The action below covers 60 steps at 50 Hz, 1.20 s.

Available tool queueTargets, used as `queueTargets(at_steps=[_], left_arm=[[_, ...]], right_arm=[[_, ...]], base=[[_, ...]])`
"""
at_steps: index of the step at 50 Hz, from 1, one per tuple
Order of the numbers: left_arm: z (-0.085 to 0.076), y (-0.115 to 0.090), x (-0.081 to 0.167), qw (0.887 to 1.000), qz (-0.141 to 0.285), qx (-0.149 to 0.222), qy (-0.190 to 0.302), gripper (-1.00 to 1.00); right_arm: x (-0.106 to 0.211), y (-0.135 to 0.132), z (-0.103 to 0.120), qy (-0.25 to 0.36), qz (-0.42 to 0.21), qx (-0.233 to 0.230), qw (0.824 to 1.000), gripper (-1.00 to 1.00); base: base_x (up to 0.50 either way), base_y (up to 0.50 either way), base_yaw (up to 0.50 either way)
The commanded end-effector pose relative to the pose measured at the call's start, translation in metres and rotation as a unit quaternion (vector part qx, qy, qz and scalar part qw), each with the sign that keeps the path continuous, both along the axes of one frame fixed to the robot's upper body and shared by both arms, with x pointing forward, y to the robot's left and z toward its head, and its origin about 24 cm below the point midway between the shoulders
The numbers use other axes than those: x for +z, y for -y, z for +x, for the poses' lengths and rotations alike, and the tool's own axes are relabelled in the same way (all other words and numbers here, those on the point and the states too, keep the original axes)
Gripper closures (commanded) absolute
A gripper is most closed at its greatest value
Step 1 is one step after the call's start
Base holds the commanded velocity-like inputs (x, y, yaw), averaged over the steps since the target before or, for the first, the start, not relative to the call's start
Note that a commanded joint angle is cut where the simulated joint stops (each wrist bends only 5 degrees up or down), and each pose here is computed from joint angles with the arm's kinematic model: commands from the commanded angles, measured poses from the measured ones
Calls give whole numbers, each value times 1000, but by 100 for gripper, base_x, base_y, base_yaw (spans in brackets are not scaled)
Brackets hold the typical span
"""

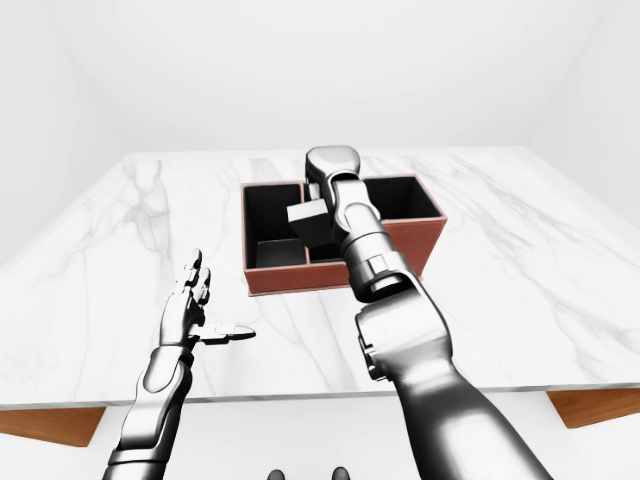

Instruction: Pick up the book and place it in the caddy.

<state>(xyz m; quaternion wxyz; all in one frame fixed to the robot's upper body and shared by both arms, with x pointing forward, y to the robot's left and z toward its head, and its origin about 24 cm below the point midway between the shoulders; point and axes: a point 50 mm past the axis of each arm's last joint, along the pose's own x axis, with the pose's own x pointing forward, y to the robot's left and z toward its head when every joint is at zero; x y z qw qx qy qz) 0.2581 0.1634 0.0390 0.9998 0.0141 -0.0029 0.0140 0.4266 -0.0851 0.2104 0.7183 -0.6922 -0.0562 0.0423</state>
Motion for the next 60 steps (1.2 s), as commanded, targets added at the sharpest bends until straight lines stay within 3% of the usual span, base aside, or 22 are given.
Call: queueTargets(at_steps=[1, 20, 60], left_arm=[[0, 0, 1, 1000, -1, 0, 0, -100], [-1, 0, 0, 1000, 0, 0, 0, -100], [-1, 1, 2, 1000, -2, -1, 0, -100]], right_arm=[[3, -1, 1, 31, -10, -3, 999, 100], [0, 7, 3, 33, -24, -17, 999, 100], [2, -6, 2, 53, -45, -5, 998, 100]], base=[[0, 0, 0], [0, 0, 0], [0, 0, 0]])
